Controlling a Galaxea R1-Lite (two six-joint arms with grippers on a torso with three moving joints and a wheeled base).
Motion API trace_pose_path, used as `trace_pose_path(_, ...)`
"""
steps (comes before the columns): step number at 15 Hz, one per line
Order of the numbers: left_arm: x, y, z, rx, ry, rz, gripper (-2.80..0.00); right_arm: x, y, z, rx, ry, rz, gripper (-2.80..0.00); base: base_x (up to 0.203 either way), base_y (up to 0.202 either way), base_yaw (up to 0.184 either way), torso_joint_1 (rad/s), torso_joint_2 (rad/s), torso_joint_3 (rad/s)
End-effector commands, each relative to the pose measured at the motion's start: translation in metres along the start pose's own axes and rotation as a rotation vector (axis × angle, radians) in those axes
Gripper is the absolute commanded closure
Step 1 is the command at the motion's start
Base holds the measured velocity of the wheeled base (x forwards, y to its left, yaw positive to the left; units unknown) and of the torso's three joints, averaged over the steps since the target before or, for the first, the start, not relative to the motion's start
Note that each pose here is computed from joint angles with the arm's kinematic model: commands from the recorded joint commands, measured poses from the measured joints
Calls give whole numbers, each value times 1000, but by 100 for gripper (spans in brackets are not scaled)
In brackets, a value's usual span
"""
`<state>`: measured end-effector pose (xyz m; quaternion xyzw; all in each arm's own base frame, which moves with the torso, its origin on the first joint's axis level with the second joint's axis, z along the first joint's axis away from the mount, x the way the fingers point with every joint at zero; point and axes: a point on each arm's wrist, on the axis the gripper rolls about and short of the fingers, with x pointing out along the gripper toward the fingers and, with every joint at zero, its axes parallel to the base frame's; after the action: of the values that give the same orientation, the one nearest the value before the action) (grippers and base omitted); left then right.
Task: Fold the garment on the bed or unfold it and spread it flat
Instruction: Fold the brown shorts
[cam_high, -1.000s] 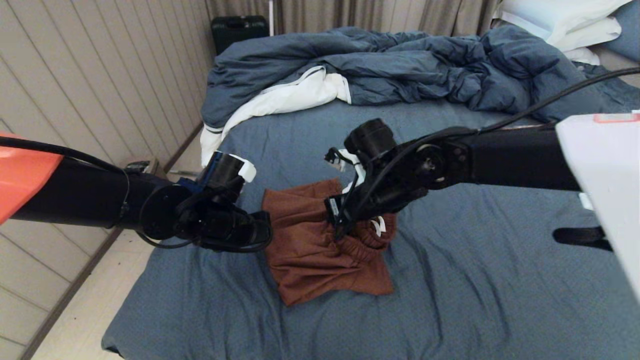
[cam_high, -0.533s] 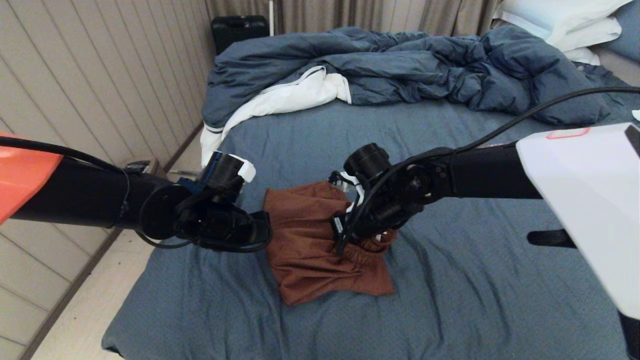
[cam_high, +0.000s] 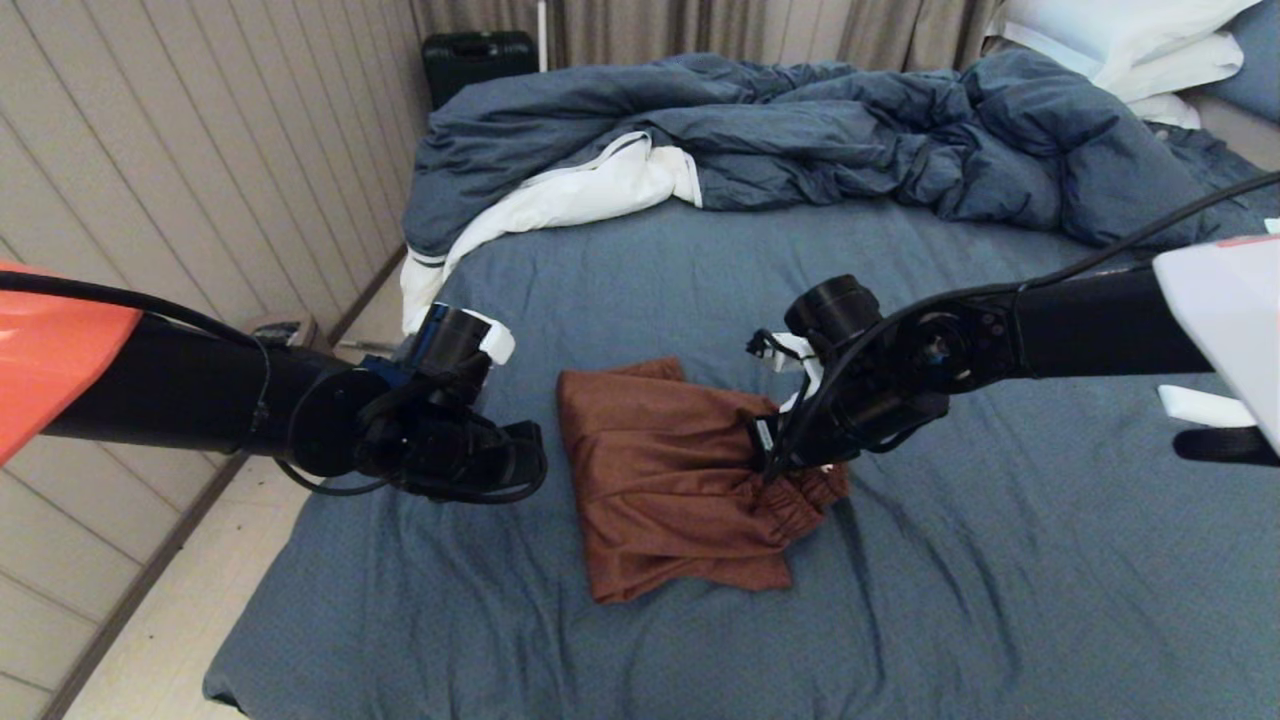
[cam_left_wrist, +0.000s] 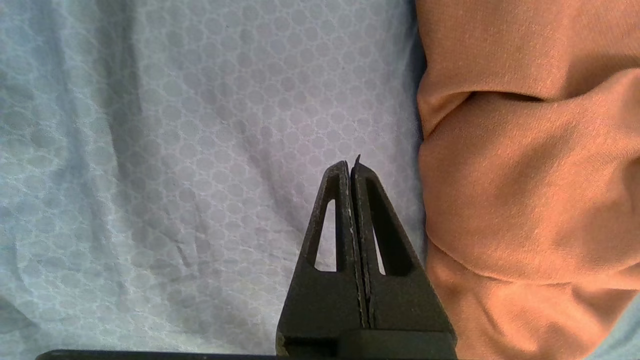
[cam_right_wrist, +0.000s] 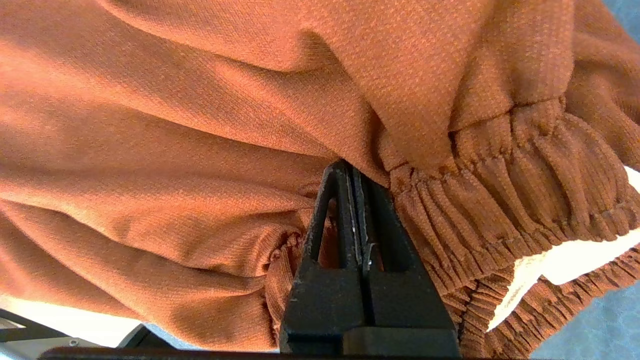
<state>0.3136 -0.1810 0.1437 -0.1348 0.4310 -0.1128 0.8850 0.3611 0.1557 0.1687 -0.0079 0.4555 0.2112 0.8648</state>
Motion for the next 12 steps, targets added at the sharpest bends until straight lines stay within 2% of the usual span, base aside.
trace_pose_path(1,2,1,0,-5,1,4,0,-2,2,1,-2,-8,5,0,0,0,0,0,0,0)
trace_pose_path(8,-1,2,3,-11,-11,5,0,-4,10,5,-21,-38,27,0,0,0,0,0,0,0)
trace_pose_path(12,-19,8,16,-32,-72,3,0,-15,25,20,-51,-124,63,0,0,0,0,0,0,0)
